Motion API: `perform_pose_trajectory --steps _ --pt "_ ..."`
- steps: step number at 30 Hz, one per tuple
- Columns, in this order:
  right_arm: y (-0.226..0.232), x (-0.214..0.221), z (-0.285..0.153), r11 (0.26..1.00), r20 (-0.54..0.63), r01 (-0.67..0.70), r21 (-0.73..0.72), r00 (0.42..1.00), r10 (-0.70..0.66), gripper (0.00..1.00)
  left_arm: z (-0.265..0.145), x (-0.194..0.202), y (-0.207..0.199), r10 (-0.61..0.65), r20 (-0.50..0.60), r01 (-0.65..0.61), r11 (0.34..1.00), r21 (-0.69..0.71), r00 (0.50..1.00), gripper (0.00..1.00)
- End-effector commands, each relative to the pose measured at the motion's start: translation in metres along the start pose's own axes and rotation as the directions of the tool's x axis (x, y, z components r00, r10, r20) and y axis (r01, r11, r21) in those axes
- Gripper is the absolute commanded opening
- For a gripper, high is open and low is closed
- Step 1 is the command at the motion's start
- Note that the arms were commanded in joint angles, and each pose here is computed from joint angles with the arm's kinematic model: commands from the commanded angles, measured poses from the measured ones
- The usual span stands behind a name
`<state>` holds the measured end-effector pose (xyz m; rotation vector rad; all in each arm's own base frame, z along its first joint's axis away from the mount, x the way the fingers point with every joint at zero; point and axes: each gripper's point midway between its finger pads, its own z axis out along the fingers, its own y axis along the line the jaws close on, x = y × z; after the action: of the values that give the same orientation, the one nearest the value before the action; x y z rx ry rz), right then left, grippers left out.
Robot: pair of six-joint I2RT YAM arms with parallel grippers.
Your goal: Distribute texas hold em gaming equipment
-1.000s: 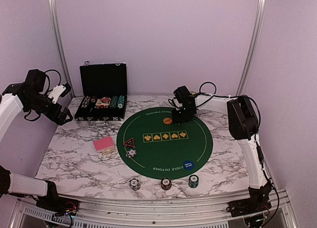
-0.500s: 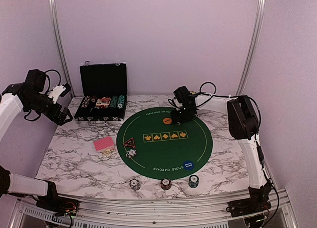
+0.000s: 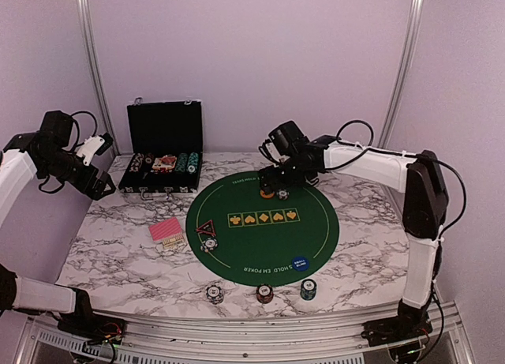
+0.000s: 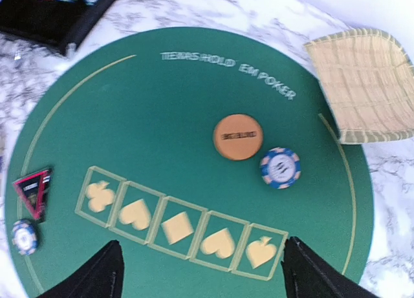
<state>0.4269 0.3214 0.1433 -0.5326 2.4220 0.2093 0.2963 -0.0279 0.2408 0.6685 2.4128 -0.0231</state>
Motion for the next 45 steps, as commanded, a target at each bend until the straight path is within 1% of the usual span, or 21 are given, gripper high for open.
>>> perform_pose_trajectory --steps 1,3,7,10,15,19,22,27,30,31,36,45 --pt "0.068 0.035 -0.037 0.989 -0.022 0.118 -0.089 0.992 -0.121 0.88 -0.012 0.001 -0.003 0.019 0.004 -0.019 1.000 -0.004 1.000 0.99" --pt "0.096 0.057 -0.048 0.976 -0.048 0.165 -0.139 0.984 -0.173 0.91 -0.011 0.003 -0.004 0.021 0.000 -0.021 1.000 -0.002 1.000 0.99" --pt "0.144 0.095 -0.064 0.949 -0.087 0.213 -0.233 0.967 -0.238 0.95 -0.010 0.005 -0.004 0.023 -0.010 -0.023 1.000 0.000 1.000 0.99" --pt "0.175 0.119 -0.072 0.927 -0.106 0.253 -0.278 0.951 -0.291 0.98 -0.010 0.005 -0.005 0.020 -0.010 -0.020 1.000 0.005 1.000 0.99" --pt "0.223 0.145 -0.083 0.875 -0.099 0.289 -0.389 0.931 -0.352 0.99 -0.011 0.004 -0.006 0.020 -0.009 -0.020 1.000 0.010 1.000 0.99" --pt "0.258 0.163 -0.087 0.823 -0.095 0.337 -0.457 0.902 -0.422 0.99 -0.011 0.006 -0.007 0.020 -0.013 -0.020 1.000 0.012 1.000 0.99" --pt "0.277 0.174 -0.086 0.797 -0.095 0.377 -0.471 0.877 -0.471 0.99 -0.012 0.006 -0.008 0.020 -0.013 -0.020 1.000 0.014 1.000 0.99" --pt "0.290 0.191 -0.075 0.780 -0.112 0.412 -0.471 0.849 -0.516 0.99 -0.012 0.007 -0.008 0.023 -0.013 -0.023 1.000 0.015 1.000 0.99" --pt "0.291 0.193 -0.071 0.783 -0.120 0.416 -0.463 0.845 -0.520 0.99 -0.012 0.007 -0.009 0.023 -0.013 -0.023 1.000 0.016 1.000 0.99" --pt "0.288 0.191 -0.067 0.793 -0.115 0.427 -0.435 0.847 -0.519 0.99 -0.012 0.007 -0.009 0.022 -0.013 -0.022 1.000 0.016 1.000 0.99" --pt "0.283 0.189 -0.061 0.803 -0.115 0.444 -0.398 0.844 -0.524 0.99 -0.012 0.007 -0.009 0.023 -0.013 -0.023 1.000 0.019 1.000 0.99" --pt "0.280 0.203 -0.051 0.801 -0.149 0.445 -0.401 0.831 -0.536 0.98 -0.013 0.006 -0.008 0.024 -0.012 -0.023 1.000 0.015 1.000 0.99"
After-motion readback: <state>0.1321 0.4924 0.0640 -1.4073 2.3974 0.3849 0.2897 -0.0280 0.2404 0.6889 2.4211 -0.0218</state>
